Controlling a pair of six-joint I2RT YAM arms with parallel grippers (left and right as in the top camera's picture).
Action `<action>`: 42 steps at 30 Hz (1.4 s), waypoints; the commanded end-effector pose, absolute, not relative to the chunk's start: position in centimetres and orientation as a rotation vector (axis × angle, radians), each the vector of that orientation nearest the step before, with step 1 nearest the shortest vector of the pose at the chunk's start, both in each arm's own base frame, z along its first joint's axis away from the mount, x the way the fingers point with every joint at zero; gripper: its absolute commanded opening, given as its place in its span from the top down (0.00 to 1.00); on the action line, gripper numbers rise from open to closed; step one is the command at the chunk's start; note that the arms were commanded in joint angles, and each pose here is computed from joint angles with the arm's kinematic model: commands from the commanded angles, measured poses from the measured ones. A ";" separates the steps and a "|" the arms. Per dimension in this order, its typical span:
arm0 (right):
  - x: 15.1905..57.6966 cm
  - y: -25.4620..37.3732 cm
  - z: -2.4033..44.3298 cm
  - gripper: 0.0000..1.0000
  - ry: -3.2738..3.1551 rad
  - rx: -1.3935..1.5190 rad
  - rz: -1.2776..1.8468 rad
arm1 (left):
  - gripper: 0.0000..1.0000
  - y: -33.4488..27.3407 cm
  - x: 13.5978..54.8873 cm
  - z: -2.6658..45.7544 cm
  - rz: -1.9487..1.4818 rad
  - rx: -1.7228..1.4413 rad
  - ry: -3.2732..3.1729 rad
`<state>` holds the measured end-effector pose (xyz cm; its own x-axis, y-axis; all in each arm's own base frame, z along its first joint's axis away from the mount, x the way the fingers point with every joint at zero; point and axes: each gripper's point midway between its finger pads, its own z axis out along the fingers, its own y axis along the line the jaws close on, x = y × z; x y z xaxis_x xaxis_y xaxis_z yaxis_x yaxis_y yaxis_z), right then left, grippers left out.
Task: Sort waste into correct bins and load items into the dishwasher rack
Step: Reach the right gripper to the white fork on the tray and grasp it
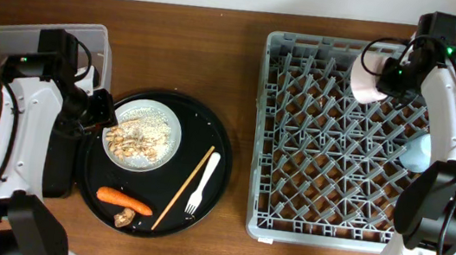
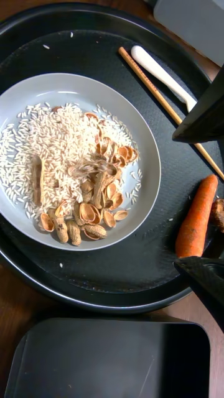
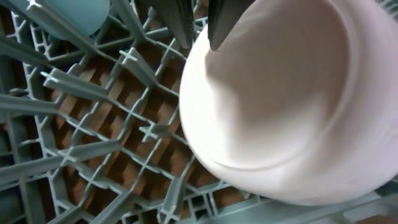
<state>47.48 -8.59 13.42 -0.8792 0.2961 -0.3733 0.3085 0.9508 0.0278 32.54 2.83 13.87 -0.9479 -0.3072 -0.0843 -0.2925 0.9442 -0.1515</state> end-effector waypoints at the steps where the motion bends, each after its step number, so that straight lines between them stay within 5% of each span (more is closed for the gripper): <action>1: 46.4 -9.3 17.1 0.82 2.667 0.424 -0.115 | 0.42 3.0 32.5 14.8 -0.201 -0.473 2.963; 8: 40.2 -6.3 23.6 0.74 2.678 0.390 0.035 | 0.42 3.0 32.4 14.7 -0.201 -0.474 2.966; 12: 35.7 1.5 23.8 0.65 2.826 0.063 0.508 | 0.42 3.0 32.4 14.7 -0.201 -0.474 2.966; 23: 28.5 21.2 23.2 0.49 2.970 -0.432 0.645 | 0.37 3.0 32.4 14.7 -0.201 -0.474 2.966; 31: 25.3 29.6 15.4 0.47 3.131 -0.339 0.271 | 0.37 3.0 32.4 14.7 -0.200 -0.475 2.969; 42: 25.3 30.8 4.9 0.48 3.286 -0.132 0.167 | 0.37 3.0 32.3 14.7 -0.200 -0.475 2.969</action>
<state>26.39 31.27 7.24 -0.9879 -0.1204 0.0981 -0.1074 0.9859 0.1280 32.42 2.81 13.86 -0.9474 -0.3101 -0.0789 -0.2962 0.9431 -0.1511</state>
